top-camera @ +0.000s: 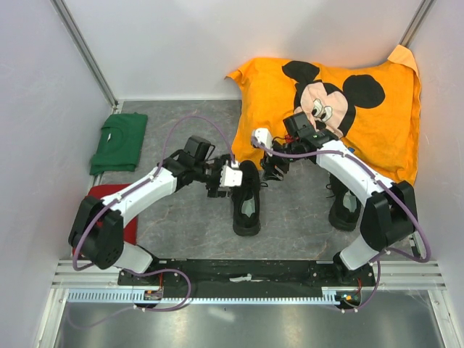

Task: Tie the shoes

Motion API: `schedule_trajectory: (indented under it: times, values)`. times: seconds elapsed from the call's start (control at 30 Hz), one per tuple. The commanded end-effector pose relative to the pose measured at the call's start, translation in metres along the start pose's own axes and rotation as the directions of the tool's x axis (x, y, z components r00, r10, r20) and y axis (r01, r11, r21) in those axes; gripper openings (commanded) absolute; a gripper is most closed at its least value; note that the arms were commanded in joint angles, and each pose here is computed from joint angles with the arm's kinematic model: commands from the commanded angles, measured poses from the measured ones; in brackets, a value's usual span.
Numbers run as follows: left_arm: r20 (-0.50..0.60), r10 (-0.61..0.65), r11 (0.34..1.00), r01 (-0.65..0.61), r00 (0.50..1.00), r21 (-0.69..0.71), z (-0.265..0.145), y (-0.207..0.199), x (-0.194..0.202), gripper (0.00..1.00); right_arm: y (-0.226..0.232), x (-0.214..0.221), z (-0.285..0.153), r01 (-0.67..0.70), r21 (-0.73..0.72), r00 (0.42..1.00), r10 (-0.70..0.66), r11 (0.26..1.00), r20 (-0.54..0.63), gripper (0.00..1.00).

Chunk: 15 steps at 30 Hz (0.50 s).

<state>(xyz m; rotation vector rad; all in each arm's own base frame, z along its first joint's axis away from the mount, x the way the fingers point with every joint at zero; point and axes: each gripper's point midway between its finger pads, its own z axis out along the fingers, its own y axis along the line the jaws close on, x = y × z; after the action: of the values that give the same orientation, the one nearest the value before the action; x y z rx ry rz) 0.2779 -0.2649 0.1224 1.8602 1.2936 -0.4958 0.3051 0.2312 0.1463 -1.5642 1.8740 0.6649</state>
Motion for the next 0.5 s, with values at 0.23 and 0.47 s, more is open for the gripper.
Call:
schedule_trajectory:
  times: [0.23,0.47]
  values:
    - [0.144,-0.637,0.711,0.649,0.758,-0.27,-0.106,0.091,-0.065,0.99,-0.033,-0.082,-0.073,-0.349,0.223,0.914,0.278,0.91,0.296,0.89]
    - [0.242,-0.872,0.297,0.854,0.425,-0.427,-0.152,0.106,-0.013,0.99,-0.042,-0.013,-0.096,-0.634,0.357,0.772,0.531,0.687,0.35,0.98]
